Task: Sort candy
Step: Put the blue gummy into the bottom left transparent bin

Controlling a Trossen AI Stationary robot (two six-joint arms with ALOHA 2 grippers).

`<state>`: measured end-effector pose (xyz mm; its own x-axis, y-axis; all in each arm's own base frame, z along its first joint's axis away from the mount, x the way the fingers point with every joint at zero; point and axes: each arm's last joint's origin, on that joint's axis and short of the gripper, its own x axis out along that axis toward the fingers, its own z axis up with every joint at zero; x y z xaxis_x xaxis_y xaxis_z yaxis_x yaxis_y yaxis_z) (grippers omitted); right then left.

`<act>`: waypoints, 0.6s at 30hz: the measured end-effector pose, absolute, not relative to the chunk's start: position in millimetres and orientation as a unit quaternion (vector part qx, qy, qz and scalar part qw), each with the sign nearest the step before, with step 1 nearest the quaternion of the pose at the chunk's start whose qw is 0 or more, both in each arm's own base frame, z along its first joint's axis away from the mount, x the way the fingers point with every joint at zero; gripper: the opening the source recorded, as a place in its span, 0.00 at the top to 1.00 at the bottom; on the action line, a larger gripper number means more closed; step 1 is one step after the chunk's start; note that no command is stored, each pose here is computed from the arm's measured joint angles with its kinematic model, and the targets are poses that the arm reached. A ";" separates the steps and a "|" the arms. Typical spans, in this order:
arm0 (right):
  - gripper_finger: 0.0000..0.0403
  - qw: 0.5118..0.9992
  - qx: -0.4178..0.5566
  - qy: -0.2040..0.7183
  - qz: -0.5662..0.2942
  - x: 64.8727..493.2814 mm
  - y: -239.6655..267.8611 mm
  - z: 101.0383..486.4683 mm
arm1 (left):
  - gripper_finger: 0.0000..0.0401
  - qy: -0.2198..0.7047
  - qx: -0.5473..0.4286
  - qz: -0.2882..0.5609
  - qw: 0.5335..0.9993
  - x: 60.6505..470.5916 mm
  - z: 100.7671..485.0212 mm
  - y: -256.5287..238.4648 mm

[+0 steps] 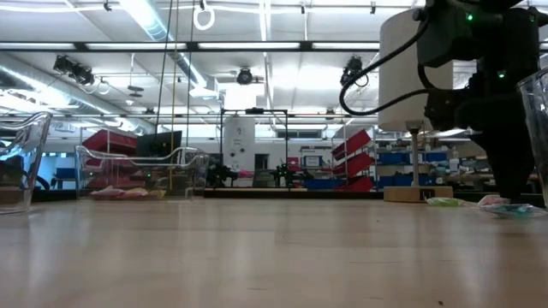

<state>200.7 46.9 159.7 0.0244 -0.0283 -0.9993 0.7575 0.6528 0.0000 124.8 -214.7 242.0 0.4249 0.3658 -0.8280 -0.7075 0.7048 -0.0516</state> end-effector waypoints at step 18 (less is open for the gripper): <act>0.61 0.662 0.301 0.628 -0.278 193.9 46.0 139.3 | 0.59 0.417 -0.196 0.318 0.829 125.9 242.3 -215.6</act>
